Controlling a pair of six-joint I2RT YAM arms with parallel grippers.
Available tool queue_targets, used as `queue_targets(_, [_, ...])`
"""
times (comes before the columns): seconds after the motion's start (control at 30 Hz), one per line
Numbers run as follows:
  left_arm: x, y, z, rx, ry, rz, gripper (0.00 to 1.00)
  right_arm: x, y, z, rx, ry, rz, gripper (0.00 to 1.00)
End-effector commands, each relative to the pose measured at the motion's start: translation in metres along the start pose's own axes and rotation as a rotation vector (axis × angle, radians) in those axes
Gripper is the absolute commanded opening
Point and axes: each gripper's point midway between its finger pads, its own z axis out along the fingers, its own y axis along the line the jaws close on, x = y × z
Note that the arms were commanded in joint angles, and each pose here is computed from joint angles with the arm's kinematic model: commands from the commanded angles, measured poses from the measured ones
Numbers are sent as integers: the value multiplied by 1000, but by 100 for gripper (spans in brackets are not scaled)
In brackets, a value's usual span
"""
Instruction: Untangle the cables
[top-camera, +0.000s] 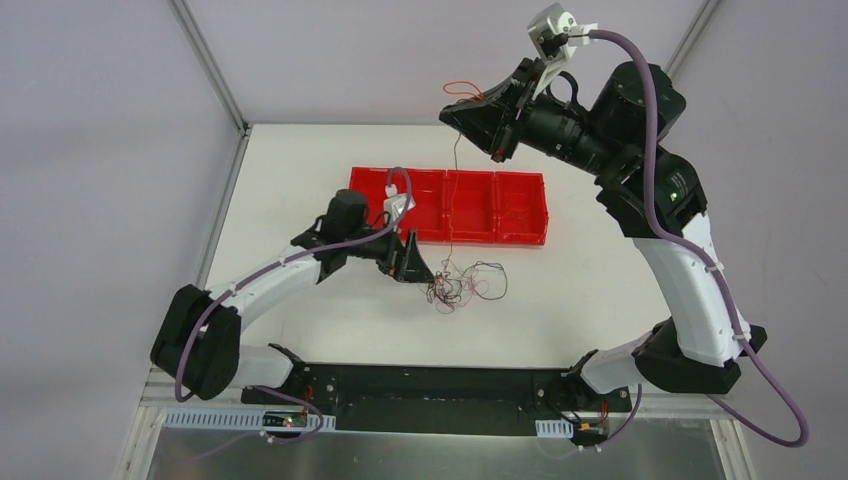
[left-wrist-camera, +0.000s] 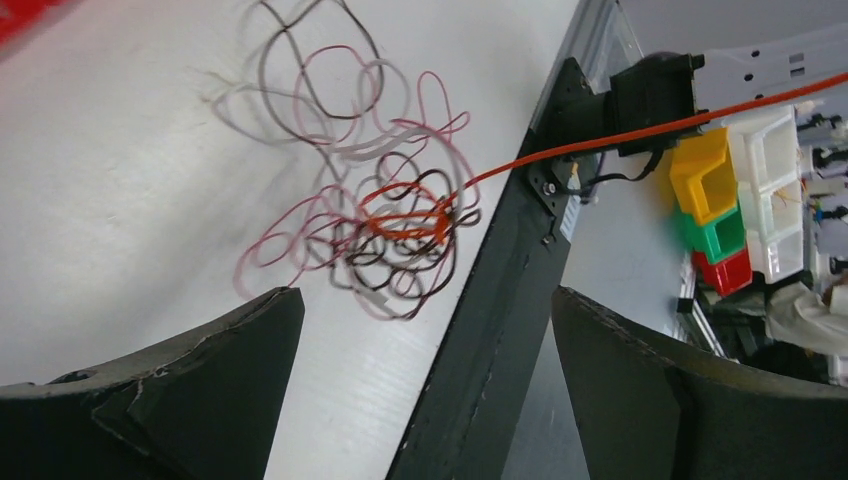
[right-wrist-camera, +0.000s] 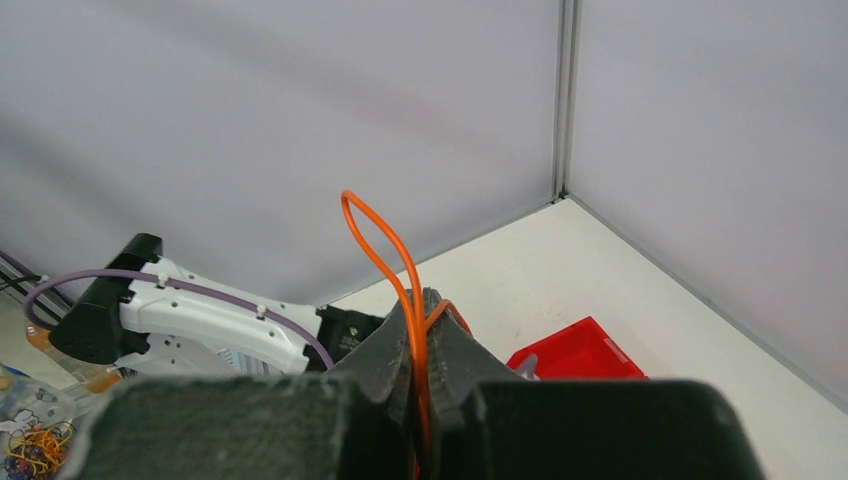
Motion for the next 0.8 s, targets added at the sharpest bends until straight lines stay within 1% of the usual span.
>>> queue_targets(0.0, [-20,-27,28,76,-45,63,99,-39,10,-8,-15,-121,5,0])
queue_targets(0.03, [-21,-24,32,62,-47,61,99,-39,10,-8,-17,-124,12,0])
queue_targets(0.07, [-21,-17,37,32,-50,51,95,-43,11,-7,-17,-136,20,0])
queue_targets(0.1, [-21,-8,40,-7,-52,37,88,-46,10,-6,-13,-148,34,0])
queue_targets(0.13, [-20,6,42,-73,-48,22,78,-51,10,-6,-7,-161,45,0])
queue_targets(0.23, [5,51,35,-263,45,24,43,-84,11,-16,24,-246,50,0])
queue_targets(0.27, [19,65,28,-310,92,-4,32,-97,10,-22,38,-287,41,0])
queue_targets(0.33, [46,89,14,-369,177,-110,17,-118,11,-35,63,-352,11,0])
queue_targets(0.4, [63,108,-2,-393,209,-222,3,-130,9,-46,94,-396,-40,0])
queue_targets(0.43, [66,117,-11,-411,200,-263,0,-134,7,-50,111,-410,-51,0])
queue_targets(0.5, [72,130,-30,-461,195,-318,0,-141,4,-58,144,-438,-81,0])
queue_targets(0.53, [73,132,-36,-452,186,-365,0,-145,3,-62,162,-454,-95,0])
queue_targets(0.6, [74,125,-43,-412,208,-376,0,-152,2,-69,179,-479,-116,0])
queue_targets(0.63, [70,119,-44,-375,213,-351,0,-152,3,-69,174,-479,-122,0])
queue_targets(0.67, [59,98,-44,-270,188,-317,0,-151,5,-69,165,-473,-120,0])
queue_targets(0.7, [50,82,-46,-196,161,-270,3,-147,5,-68,157,-461,-117,0])
queue_targets(0.73, [41,67,-49,-141,135,-208,18,-141,6,-65,146,-443,-107,0])
queue_targets(0.77, [33,55,-54,-114,105,-142,37,-133,6,-61,134,-419,-98,0])
